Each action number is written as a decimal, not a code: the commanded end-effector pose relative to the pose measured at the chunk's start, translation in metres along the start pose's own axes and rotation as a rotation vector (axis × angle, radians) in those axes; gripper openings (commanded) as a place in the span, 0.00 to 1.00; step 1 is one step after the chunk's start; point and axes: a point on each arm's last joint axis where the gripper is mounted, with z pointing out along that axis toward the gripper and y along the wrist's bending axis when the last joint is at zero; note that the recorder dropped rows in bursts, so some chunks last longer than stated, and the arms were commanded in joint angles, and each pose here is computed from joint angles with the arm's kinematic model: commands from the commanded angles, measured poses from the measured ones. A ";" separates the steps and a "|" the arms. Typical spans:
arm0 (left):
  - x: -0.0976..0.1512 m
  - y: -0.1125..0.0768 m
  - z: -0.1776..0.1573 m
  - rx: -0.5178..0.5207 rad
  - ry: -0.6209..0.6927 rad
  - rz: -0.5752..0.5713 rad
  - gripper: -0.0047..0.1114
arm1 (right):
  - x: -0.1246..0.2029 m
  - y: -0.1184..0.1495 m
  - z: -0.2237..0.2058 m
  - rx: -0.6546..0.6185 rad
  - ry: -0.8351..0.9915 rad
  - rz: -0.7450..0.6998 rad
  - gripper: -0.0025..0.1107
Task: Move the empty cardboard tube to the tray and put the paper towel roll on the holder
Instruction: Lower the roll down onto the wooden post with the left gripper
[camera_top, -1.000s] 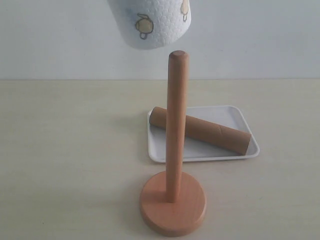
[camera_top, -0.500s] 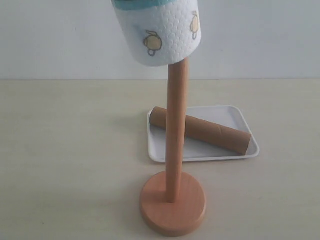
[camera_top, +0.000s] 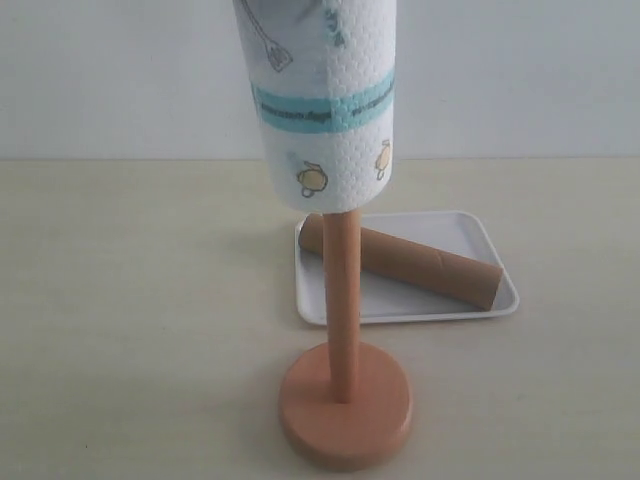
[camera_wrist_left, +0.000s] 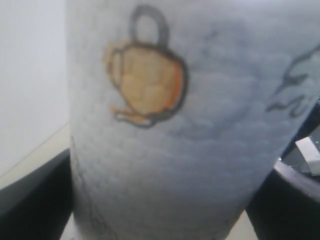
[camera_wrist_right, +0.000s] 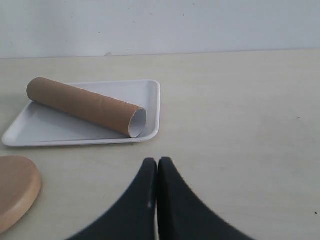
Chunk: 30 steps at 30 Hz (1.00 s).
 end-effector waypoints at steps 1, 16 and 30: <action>0.020 0.006 0.005 -0.047 -0.022 0.007 0.08 | -0.001 0.000 0.000 0.005 -0.014 -0.010 0.02; 0.088 0.023 0.025 -0.048 0.000 -0.030 0.08 | -0.001 0.000 0.000 0.005 -0.014 -0.010 0.02; 0.134 0.028 0.036 0.000 0.103 -0.002 0.08 | -0.001 0.000 0.000 0.005 -0.014 -0.010 0.02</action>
